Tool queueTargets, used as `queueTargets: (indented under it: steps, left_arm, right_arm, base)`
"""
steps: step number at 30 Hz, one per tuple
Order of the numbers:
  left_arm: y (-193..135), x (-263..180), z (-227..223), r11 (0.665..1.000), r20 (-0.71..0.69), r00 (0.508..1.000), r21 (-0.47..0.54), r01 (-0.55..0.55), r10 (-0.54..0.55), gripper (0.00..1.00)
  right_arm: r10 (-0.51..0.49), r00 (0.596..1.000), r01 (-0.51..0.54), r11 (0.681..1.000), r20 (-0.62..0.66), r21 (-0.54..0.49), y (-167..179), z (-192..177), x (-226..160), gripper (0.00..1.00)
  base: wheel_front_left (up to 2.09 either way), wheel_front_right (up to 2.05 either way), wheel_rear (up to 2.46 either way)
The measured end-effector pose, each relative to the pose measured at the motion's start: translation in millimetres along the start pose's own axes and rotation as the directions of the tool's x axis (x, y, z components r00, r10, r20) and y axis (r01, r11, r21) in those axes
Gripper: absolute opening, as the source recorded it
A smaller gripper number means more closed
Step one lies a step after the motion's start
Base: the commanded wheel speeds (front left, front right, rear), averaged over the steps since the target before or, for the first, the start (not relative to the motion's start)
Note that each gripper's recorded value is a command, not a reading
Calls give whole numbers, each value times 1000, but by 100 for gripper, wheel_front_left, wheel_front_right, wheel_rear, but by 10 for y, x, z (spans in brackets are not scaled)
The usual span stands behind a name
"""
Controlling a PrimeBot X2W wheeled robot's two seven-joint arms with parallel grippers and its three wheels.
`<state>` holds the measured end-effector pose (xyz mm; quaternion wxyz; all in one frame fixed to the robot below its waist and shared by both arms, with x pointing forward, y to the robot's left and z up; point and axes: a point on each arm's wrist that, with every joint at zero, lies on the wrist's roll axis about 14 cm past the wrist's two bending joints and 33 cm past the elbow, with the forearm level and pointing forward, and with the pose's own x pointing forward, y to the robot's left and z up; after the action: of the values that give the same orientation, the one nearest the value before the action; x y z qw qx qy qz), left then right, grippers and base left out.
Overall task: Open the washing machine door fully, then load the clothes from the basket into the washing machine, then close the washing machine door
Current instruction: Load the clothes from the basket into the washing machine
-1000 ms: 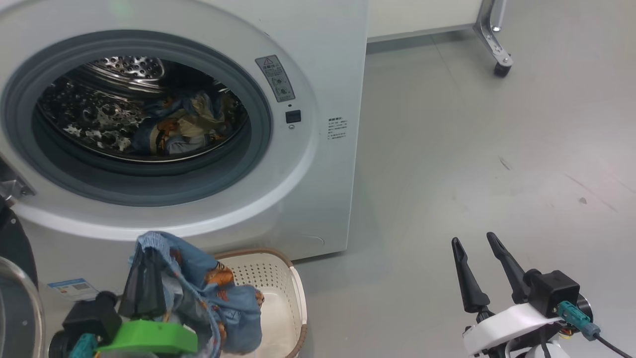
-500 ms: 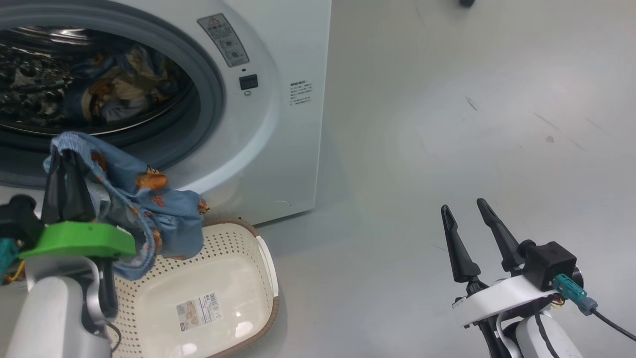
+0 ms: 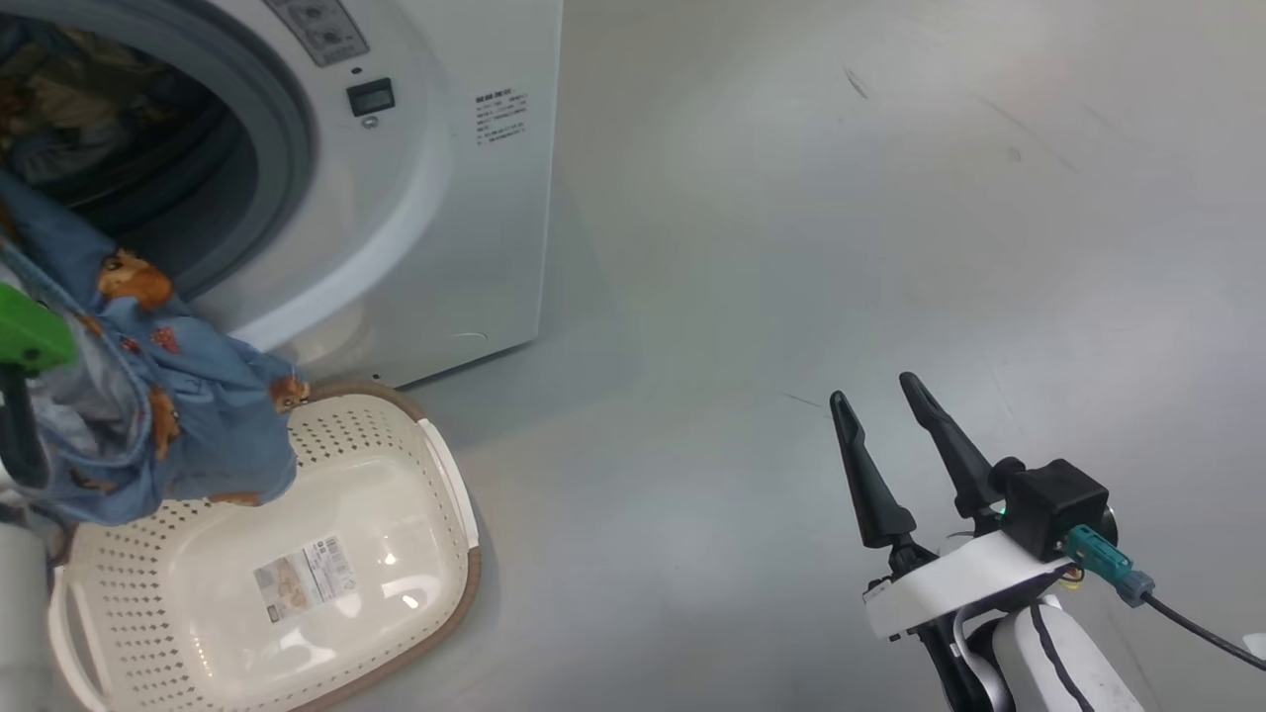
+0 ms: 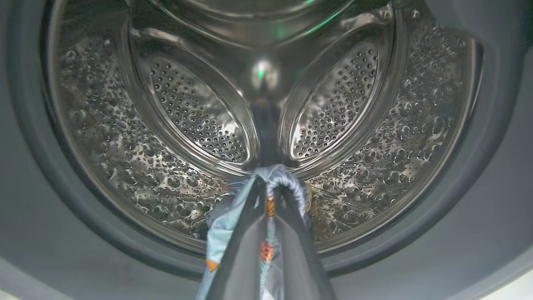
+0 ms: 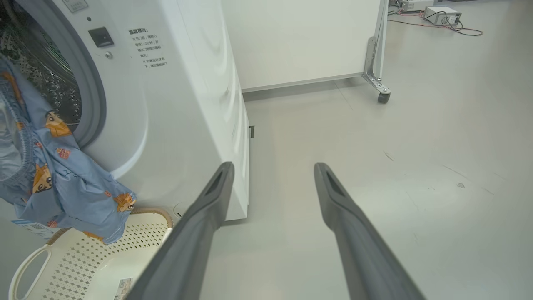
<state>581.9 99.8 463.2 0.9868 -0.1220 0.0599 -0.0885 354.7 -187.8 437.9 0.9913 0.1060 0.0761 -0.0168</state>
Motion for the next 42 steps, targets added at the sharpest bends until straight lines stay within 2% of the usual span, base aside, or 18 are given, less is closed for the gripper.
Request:
queueTargets:
  steps: [12,20,29,31,34,37,38,39,41,42]
  left_arm:
    - [79,813,-58,1000,-20,1000,-18,2,-3,0]
    - [2,1227,52,993,31,999,-121,10,-7,0]
    - [121,1623,256,969,117,992,-245,-15,45,0]
    - [168,1678,208,974,109,993,-224,-26,52,0]
    - [249,1701,-107,982,24,997,-175,-64,69,0]
    - [225,1650,-383,995,-56,997,-77,-60,56,0]
    - [208,1626,-443,998,-77,996,-38,-52,49,7]
    - [195,1605,-485,999,-93,995,-2,-44,43,24]
    - [163,1571,-534,999,-117,993,46,-27,32,49]
    - [147,1559,-536,998,-122,992,59,-19,26,84]
  right_arm:
    - [-59,995,59,998,-85,-1,-166,-244,82,100]
    - [-94,988,94,996,-122,-8,-272,-355,121,100]
    - [-111,982,118,992,-152,38,-306,-472,209,100]
    - [-117,981,125,991,-158,44,-324,-496,227,100]
    - [-117,980,124,991,-160,39,-338,-509,263,100]
    - [-115,981,122,992,-156,38,-339,-494,276,100]
    - [-114,981,122,992,-154,38,-340,-488,274,100]
    - [-113,982,120,992,-151,39,-336,-479,275,100]
    - [-109,983,116,992,-146,41,-325,-464,278,100]
    - [-108,984,115,993,-144,41,-323,-458,278,100]
  base:
    - [0,0,0]
    - [0,0,0]
    - [0,0,0]
    - [0,0,0]
    - [0,0,0]
    - [0,0,0]
    - [0,0,0]
    - [0,0,0]
    - [0,0,0]
    - [0,0,0]
